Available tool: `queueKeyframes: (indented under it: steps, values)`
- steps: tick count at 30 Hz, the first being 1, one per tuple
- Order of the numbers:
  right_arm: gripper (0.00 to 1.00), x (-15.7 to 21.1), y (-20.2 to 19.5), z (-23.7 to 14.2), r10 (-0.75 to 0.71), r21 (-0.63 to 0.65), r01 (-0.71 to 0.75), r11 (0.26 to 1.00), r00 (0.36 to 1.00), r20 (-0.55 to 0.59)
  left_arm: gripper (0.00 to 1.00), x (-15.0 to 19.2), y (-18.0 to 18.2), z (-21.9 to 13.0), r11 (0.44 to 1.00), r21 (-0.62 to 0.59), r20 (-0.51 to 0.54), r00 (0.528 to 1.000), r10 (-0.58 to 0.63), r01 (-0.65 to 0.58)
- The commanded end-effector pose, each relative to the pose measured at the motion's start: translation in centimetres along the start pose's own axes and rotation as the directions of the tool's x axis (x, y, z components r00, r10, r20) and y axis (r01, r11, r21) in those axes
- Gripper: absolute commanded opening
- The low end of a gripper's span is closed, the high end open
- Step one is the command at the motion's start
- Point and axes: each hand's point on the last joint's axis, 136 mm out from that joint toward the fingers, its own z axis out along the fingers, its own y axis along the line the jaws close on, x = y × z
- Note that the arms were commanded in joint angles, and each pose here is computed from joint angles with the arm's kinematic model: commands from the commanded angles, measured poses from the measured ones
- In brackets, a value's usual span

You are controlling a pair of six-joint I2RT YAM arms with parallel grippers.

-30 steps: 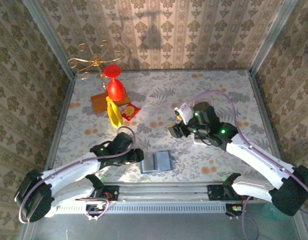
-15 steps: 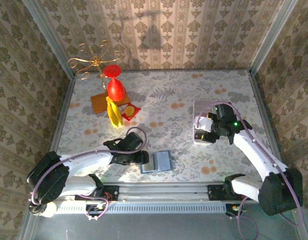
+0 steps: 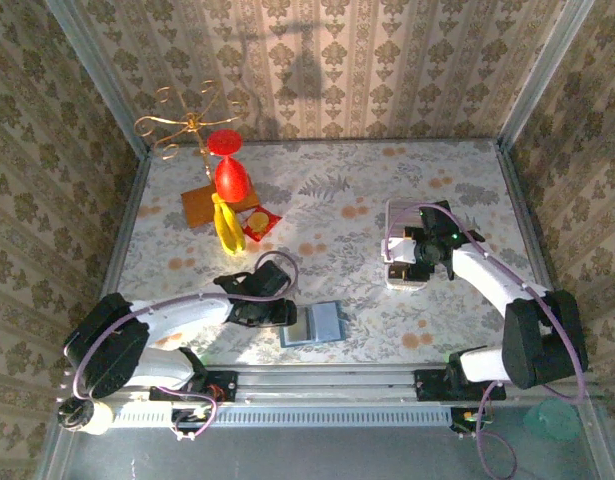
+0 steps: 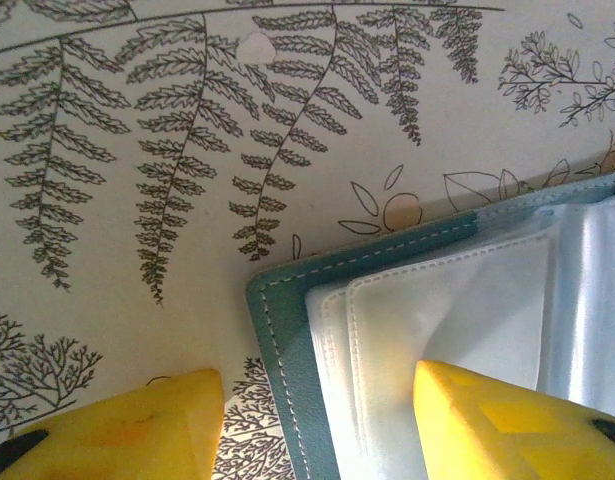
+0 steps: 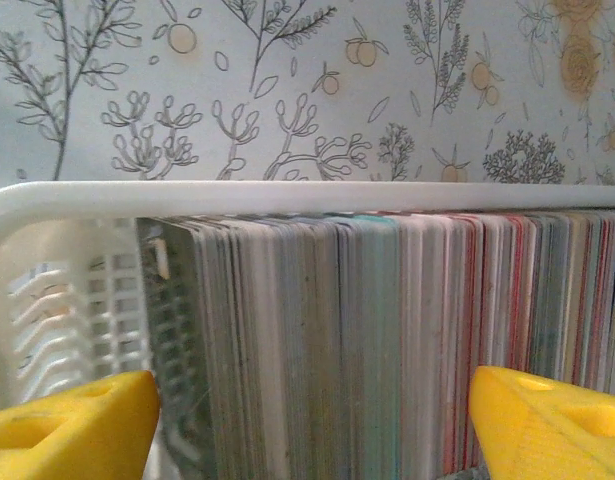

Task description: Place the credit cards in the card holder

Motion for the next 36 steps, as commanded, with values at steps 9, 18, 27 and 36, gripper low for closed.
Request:
queueKeyframes:
  steps: [9, 18, 27, 36]
  values:
    - [0.78, -0.2, -0.1, 1.5, -0.083, -0.027, 0.082, 0.996, 0.996, -0.018, 0.46, -0.2, -0.4, 0.6, 1.000, -0.019, -0.028, 0.999, 0.019, -0.020]
    - [0.49, -0.3, -0.6, 0.7, -0.089, -0.012, 0.089, 0.996, 0.996, -0.030, 0.39, 0.0, -0.3, 0.8, 1.000, -0.018, -0.039, 0.999, 0.020, -0.021]
    - [0.34, -0.2, -0.2, 0.3, -0.101, -0.024, 0.100, 0.995, 0.994, -0.043, 0.34, 0.2, -0.3, 0.9, 1.000, -0.015, -0.047, 0.999, 0.022, -0.022]
    - [0.26, -0.2, -0.4, -1.1, -0.105, 0.012, 0.105, 0.994, 0.994, -0.045, 0.32, 0.2, -0.4, 0.9, 1.000, -0.010, -0.051, 0.998, 0.025, -0.026]
